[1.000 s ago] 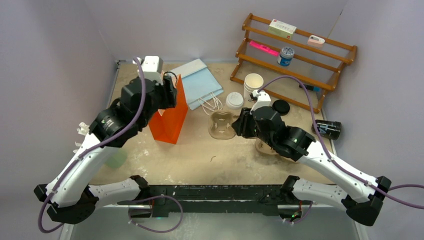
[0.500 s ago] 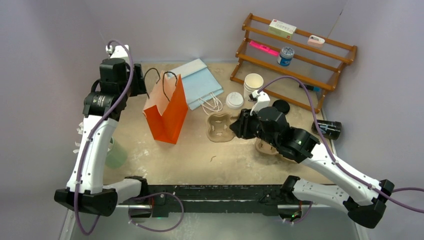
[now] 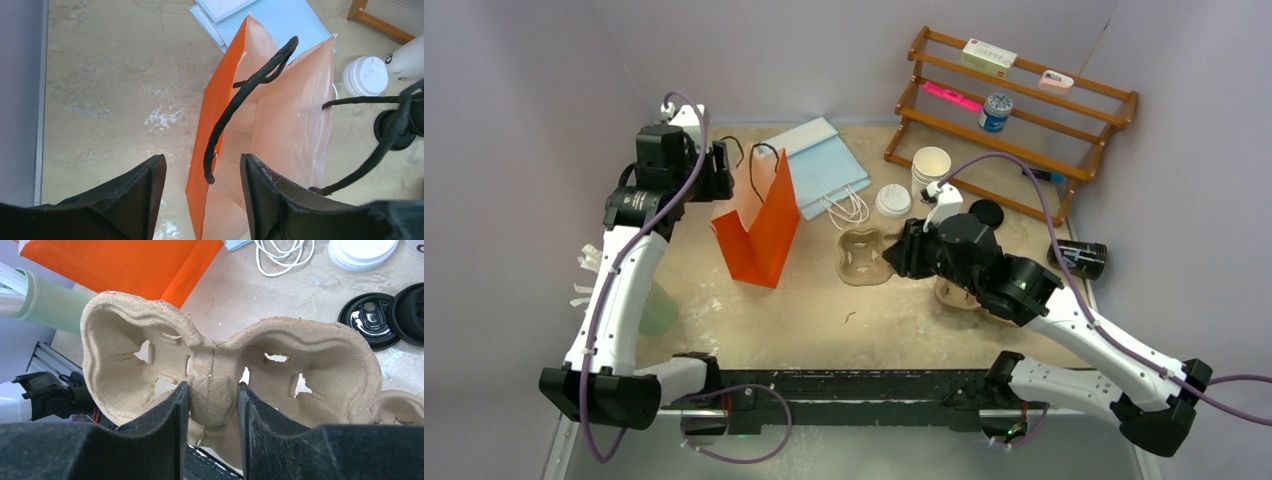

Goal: Pack the takeout coffee
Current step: Place the cup tray in the takeout bag.

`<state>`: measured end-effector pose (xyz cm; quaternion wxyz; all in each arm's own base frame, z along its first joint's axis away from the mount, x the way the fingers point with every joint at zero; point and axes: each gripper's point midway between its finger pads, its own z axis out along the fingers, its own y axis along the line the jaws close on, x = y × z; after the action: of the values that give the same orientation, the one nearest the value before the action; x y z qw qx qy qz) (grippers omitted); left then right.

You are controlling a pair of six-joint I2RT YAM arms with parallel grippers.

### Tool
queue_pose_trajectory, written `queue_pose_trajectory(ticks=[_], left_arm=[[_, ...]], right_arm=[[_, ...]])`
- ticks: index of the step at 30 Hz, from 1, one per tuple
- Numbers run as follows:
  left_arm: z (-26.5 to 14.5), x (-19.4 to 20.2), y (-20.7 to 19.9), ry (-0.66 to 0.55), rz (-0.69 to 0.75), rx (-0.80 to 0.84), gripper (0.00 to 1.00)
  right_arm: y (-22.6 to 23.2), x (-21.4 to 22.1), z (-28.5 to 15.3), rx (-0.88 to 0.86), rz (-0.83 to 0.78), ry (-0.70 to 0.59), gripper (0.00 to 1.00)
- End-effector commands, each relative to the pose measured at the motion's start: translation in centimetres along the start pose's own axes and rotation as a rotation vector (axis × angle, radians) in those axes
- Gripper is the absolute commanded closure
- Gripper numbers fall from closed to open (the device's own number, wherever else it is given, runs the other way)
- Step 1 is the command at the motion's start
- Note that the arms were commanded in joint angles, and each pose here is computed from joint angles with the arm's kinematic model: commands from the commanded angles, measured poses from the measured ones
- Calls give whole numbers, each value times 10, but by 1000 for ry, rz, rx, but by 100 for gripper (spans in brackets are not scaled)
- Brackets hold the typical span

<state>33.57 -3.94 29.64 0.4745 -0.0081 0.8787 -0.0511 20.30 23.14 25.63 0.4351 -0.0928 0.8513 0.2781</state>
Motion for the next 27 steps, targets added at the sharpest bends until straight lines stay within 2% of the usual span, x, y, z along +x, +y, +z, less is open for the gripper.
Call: queue_pose_trajectory(ticks=[1,4,6,8,9,12,15,18,22,27], left_arm=[[13,-1,-2,-2,0,17,46],[25,6,-8,37,-27,47,61],[31,9,-14,52,-28,79,76],[33,9,-19,66,-20,109,97],[32,9,-21,70,-17,124,100],[18,4,-28,59,-10,163,100],[-10,-4,-35,20,-13,199,100],[-35,0,-47,30,-9,274,100],[-66,15,-74,72,3,450,100],[-100,25,-102,50,10,629,100]], right_arm=[[10,-7,-1,-47,-6,-28,66],[12,-13,-4,-53,-3,-43,66],[15,-19,-8,-65,-4,-61,66],[17,-28,-15,-73,-15,-89,66],[17,-33,-19,-71,-18,-106,66],[10,-50,-29,-21,-27,-153,66],[-3,-64,-34,75,-36,-187,66],[-15,-81,-39,171,-34,-229,66],[-22,-99,-47,242,-26,-270,66],[-29,-109,-57,285,-2,-316,65]])
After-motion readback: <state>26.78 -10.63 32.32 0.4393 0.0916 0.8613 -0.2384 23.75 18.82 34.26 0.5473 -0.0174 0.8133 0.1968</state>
